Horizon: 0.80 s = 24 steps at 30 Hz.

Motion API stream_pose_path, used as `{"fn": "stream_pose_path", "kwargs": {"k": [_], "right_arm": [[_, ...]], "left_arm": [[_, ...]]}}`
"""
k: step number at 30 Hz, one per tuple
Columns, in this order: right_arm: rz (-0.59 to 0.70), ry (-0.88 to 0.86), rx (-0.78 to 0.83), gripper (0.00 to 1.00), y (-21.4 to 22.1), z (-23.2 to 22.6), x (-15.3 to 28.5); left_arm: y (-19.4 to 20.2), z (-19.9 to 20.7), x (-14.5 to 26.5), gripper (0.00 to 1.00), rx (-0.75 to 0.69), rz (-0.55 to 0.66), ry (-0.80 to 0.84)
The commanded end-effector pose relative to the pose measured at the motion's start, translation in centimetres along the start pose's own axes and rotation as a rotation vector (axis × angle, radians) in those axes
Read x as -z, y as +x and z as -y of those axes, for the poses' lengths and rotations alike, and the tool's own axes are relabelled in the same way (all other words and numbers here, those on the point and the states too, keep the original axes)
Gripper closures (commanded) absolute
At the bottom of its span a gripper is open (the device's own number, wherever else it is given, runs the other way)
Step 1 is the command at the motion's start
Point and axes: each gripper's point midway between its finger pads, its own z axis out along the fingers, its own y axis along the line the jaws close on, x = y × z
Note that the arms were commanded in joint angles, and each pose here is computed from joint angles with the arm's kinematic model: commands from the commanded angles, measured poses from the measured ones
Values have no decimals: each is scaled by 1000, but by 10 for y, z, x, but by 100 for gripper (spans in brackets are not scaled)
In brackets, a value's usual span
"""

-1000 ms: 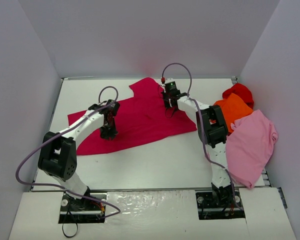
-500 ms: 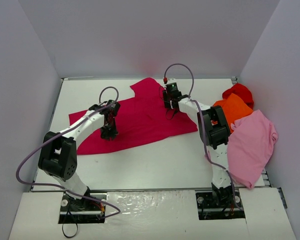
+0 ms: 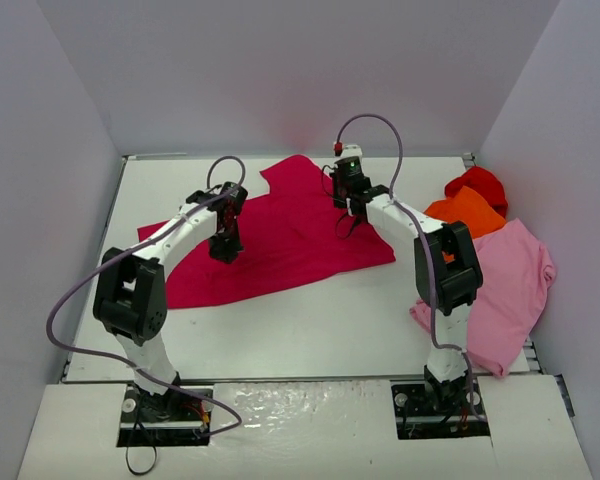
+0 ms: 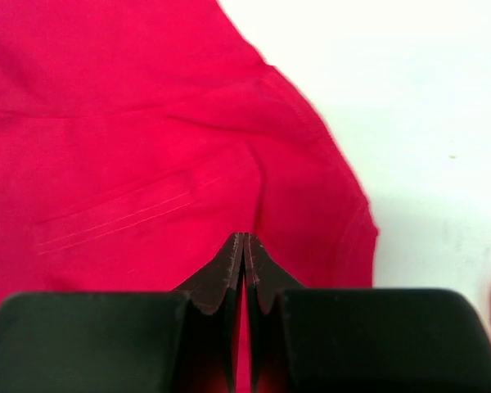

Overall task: Fold and stack the t-shirts
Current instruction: Fold the flattened tshirt in 1/3 of the way

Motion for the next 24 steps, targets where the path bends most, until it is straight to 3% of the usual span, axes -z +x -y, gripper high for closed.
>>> {"fn": "stream_pose_path", "kwargs": {"k": [1,7,15,24], "right_arm": [[-44,-49,-42,100,3,-19,14],[-177,-28,-9,100,47,-18,-5],[-229,-11,17,100,72,-15,-19],[-319,5,15,100,121,-11,15]], "left_arm": [[-39,14,9,100,-35,61,4],[-45,25,-39,100,-54,-35,-39],[-42,19,-78,100,-48,-93,-80],[-8,9,-98,100,-42,-168,-94]]}}
